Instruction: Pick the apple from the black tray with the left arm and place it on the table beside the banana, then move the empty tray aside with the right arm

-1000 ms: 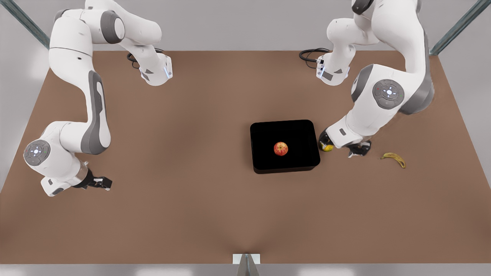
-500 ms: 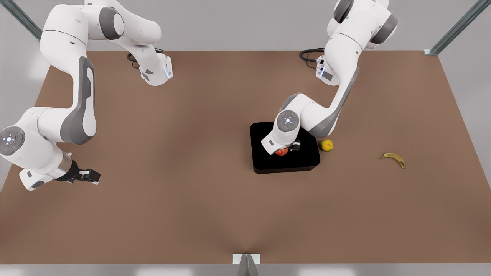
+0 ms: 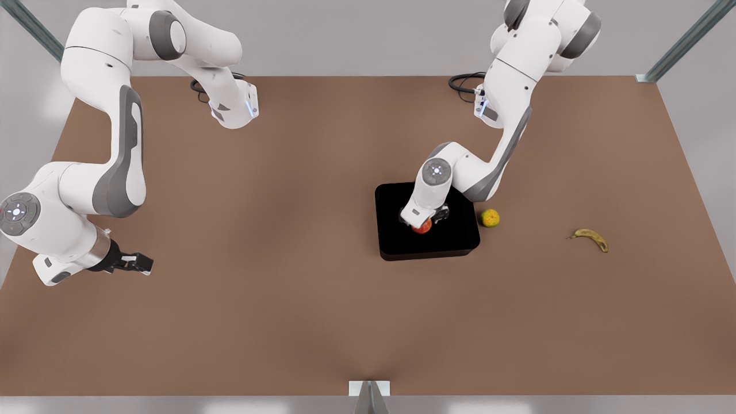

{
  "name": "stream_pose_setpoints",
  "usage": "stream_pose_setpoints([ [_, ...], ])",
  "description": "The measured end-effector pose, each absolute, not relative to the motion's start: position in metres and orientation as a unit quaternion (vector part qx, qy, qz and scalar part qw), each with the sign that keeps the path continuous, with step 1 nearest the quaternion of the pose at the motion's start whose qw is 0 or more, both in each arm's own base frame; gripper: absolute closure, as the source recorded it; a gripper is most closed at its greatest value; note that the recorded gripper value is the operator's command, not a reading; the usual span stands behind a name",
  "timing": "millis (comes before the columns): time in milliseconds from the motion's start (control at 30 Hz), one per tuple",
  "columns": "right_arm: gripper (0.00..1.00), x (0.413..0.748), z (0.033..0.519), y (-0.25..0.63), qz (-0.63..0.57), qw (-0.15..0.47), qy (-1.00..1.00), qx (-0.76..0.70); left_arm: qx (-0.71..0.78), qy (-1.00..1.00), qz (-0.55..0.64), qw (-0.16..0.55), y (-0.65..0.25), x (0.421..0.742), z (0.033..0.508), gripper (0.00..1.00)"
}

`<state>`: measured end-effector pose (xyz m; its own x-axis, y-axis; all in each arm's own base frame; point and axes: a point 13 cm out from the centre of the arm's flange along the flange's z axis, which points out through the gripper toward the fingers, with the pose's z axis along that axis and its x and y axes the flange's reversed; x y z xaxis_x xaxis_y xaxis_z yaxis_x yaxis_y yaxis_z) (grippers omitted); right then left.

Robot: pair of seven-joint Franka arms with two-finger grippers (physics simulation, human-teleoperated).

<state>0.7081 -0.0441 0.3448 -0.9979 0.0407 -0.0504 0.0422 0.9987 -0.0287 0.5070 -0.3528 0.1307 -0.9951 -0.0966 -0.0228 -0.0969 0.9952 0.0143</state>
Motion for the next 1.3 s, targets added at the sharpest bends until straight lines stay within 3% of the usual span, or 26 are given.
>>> stream_pose_setpoints([
  [600,0.0,0.708,0.344,-0.044,-0.015,0.024,0.999,0.02,-0.043,0.998,0.033,0.04,-0.341,0.477,0.085,0.0],
  [1100,0.0,0.708,0.344,-0.045,-0.015,0.025,0.999,0.021,-0.045,0.998,0.032,0.038,-0.339,0.473,0.05,0.0],
  [1200,0.0,0.708,0.344,-0.045,-0.015,0.025,0.999,0.021,-0.045,0.998,0.034,0.039,-0.338,0.473,0.047,0.23],
  [1300,0.0,0.708,0.344,-0.045,-0.015,0.025,0.999,0.021,-0.047,0.998,0.034,0.041,-0.337,0.475,0.047,0.23],
])
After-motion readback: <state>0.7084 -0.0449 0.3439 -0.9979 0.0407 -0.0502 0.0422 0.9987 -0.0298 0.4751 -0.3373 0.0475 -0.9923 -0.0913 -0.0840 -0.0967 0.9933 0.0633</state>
